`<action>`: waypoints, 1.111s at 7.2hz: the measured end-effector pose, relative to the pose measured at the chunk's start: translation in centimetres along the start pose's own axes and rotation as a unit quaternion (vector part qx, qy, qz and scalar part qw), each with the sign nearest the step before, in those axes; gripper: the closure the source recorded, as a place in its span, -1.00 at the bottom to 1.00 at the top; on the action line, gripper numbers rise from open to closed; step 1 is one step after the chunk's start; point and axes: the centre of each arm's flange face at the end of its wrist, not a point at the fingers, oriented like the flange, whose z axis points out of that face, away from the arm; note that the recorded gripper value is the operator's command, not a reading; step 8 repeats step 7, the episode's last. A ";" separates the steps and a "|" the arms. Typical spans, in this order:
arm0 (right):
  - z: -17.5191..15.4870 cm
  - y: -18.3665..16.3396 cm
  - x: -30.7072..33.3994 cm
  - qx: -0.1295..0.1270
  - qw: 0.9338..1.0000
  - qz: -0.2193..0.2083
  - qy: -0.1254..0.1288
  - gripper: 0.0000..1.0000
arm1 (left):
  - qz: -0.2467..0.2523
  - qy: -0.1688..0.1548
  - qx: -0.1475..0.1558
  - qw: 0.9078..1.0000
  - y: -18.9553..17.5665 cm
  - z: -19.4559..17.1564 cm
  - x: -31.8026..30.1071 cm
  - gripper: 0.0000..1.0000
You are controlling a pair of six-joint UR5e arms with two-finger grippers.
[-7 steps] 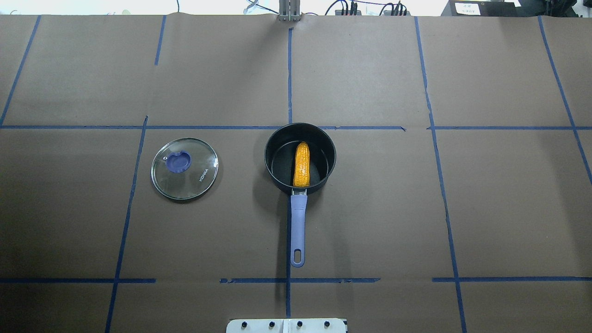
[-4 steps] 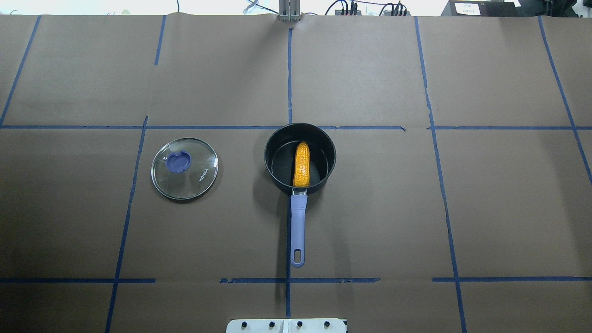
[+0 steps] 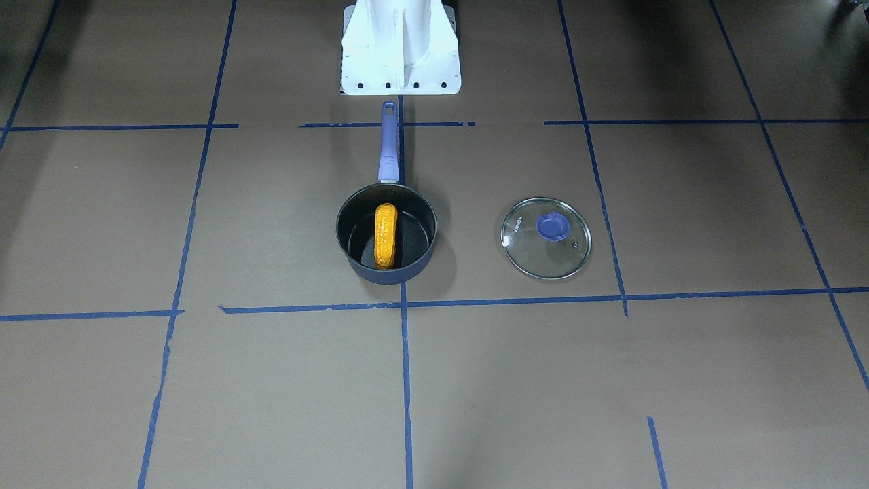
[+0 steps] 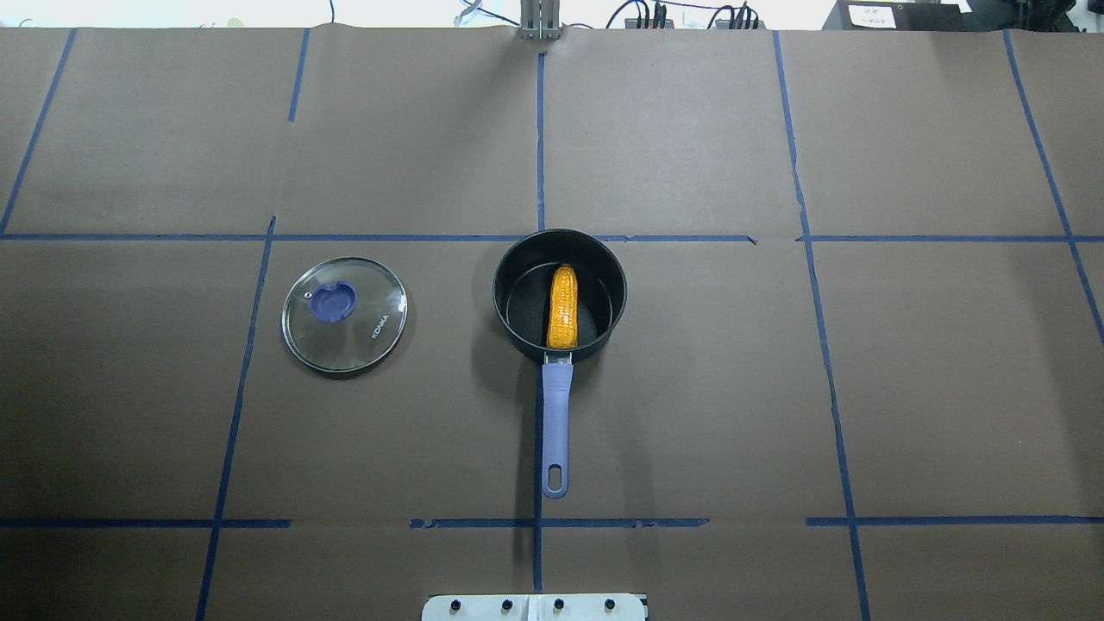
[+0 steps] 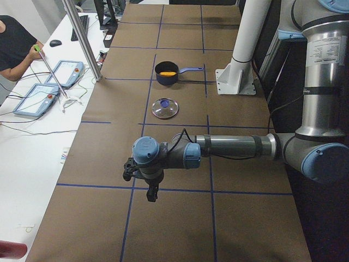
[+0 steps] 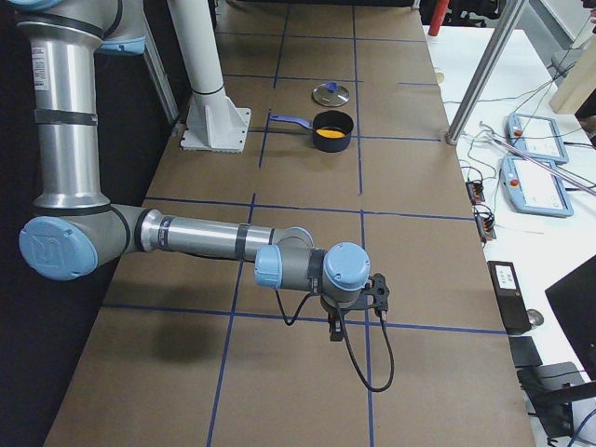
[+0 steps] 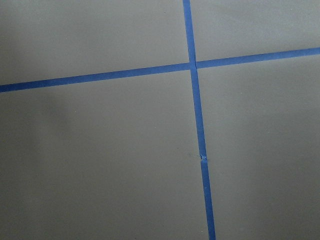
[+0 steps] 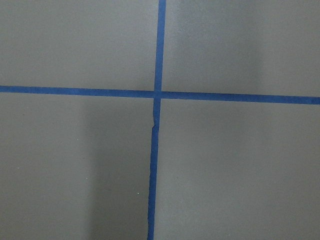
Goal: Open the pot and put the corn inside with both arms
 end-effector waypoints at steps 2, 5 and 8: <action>-0.1 -0.2 -0.2 0.001 1.000 -0.002 0.000 -1.00 | 0.001 0.000 0.001 1.000 0.0 0.0 0.0 -1.00; -0.2 -0.3 -0.2 0.002 1.000 -0.003 0.001 -1.00 | 0.002 -0.001 0.001 1.000 0.0 0.0 0.0 -1.00; -0.2 -0.3 -0.2 0.002 1.000 -0.003 0.001 -1.00 | 0.002 -0.001 0.002 1.000 0.0 0.0 0.0 -1.00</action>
